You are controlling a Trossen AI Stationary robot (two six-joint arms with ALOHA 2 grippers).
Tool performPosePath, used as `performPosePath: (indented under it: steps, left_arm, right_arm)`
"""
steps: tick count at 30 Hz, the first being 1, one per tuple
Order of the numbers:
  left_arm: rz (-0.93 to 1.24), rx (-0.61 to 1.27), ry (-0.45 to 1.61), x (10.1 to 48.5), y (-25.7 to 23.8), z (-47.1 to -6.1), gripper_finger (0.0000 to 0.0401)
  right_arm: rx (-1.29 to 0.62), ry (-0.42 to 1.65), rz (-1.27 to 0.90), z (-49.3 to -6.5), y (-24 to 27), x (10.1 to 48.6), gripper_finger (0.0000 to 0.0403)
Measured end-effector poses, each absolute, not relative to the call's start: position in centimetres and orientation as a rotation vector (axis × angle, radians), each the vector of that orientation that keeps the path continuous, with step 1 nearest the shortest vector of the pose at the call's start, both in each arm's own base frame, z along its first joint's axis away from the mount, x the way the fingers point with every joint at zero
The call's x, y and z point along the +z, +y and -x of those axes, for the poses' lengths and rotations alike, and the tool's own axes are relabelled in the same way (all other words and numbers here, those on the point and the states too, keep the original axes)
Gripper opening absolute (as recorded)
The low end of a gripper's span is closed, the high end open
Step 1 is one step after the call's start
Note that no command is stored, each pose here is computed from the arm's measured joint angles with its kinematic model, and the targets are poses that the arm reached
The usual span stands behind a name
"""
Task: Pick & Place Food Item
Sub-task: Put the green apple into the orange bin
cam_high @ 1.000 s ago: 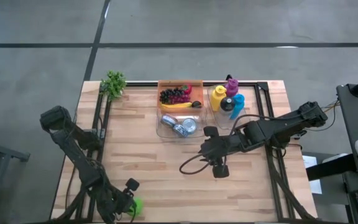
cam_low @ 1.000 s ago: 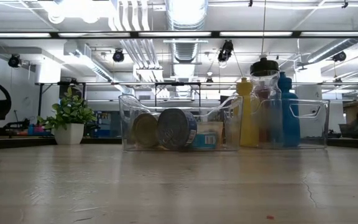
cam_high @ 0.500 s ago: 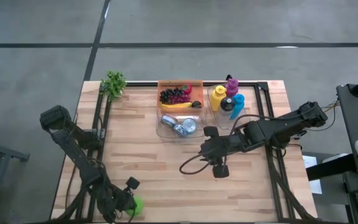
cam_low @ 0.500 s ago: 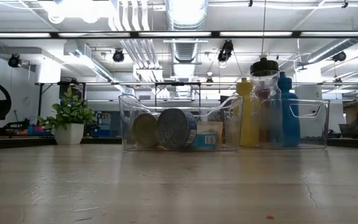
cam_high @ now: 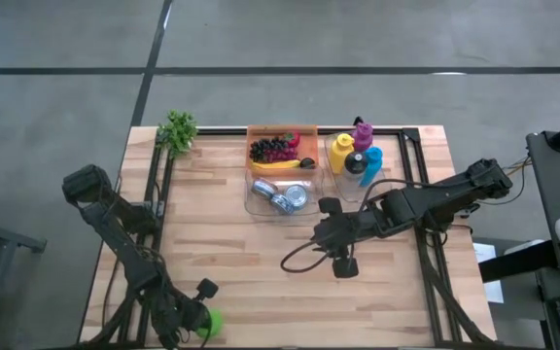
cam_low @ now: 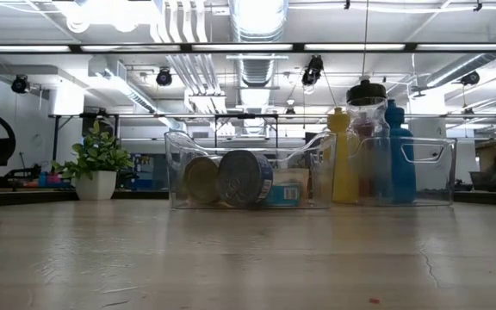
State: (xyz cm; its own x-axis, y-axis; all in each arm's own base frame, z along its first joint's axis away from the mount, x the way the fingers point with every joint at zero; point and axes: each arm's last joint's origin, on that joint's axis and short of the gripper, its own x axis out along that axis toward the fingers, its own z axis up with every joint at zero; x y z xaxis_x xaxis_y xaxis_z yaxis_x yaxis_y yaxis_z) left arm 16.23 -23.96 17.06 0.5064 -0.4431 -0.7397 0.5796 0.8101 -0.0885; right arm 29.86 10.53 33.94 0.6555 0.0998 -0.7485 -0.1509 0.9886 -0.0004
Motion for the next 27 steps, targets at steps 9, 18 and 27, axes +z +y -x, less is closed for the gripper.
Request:
performPosePath:
  steps: [9, 18, 27]
  left_arm:
    - [-0.194, -0.635, 0.816, 17.9, -23.8, -16.1, 0.0002]
    - [-0.192, -0.585, 0.761, 19.4, -22.9, -16.1, 0.0001]
    - [-0.135, -0.48, 0.727, 22.0, -19.7, -17.2, 0.0]
  right_arm:
    - [0.142, 0.844, 0.065, -29.9, 10.5, 33.9, 0.0095]
    - [0.142, 0.844, 0.064, -29.9, 10.5, 33.9, 0.0085]
    - [0.144, 0.844, 0.07, -29.9, 10.5, 33.9, 0.0091]
